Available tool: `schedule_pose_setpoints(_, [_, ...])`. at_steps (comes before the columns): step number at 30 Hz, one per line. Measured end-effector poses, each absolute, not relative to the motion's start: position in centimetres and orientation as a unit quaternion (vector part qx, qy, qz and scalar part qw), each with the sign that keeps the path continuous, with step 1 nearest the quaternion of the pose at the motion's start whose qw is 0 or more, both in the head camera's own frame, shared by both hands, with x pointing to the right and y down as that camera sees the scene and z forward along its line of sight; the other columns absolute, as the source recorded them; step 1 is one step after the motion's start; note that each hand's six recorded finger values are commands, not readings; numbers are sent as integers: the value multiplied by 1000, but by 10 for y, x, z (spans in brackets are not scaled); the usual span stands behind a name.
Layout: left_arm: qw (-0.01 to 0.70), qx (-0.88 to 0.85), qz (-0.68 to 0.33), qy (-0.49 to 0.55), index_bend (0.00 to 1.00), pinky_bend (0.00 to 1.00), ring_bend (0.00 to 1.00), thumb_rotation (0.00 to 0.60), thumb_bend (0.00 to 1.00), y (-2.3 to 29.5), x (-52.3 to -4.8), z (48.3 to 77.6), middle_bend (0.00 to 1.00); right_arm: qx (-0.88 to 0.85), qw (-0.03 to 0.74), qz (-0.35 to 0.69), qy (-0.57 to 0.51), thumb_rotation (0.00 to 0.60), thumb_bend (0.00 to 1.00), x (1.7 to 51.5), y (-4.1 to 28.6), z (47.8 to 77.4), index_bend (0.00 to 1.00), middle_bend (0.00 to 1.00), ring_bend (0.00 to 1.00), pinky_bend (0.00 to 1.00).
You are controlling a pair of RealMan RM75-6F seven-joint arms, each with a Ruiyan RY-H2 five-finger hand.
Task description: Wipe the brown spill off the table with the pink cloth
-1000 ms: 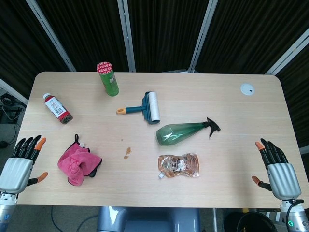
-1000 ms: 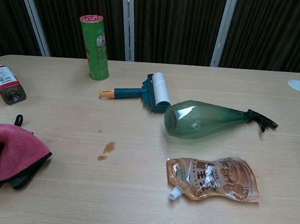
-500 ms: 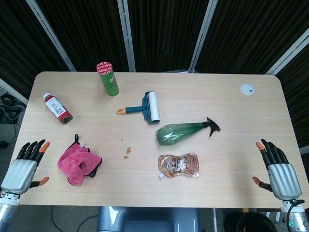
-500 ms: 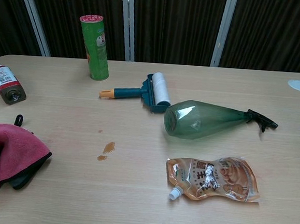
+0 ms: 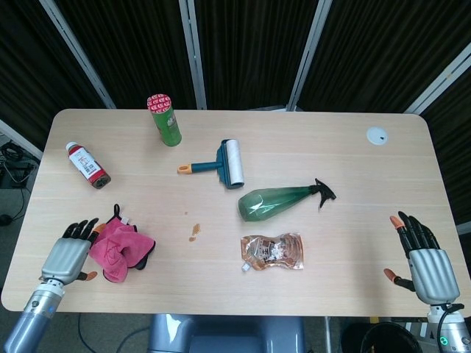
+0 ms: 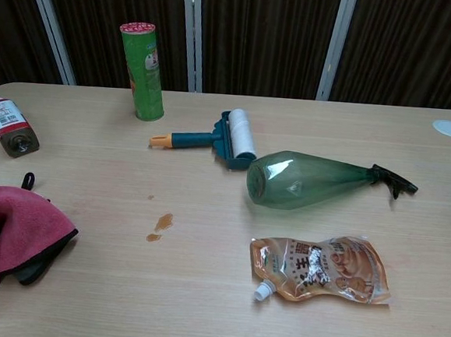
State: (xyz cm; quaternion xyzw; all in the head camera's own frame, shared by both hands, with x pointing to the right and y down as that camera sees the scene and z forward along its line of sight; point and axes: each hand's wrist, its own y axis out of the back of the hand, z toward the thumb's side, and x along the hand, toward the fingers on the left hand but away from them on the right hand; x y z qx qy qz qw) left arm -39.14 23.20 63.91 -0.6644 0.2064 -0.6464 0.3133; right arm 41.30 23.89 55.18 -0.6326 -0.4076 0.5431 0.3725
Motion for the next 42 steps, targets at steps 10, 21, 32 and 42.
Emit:
schedule_pose_setpoints(10, [294,-672,-653,190,466,297,202,600,227,235,-351,682,244,-634,368,542,-411,600,69,414,239,551,0,0,0,129])
schedule_pose_setpoints(21, [351,-681,-584,268,877,568,566,600,556,194,-322,664,632,-633,368,542,-412,600,70,414,238,551,0,0,0,129])
schedule_pose_setpoints(32, [405,-694,-507,312,878,568,566,600,556,124,-258,629,633,-634,362,542,-415,600,69,414,238,552,0,0,0,129])
schedule_pose_setpoints(42, [400,-742,-451,295,876,566,566,600,554,139,-167,641,633,-637,356,541,-418,600,70,415,238,552,0,0,0,129])
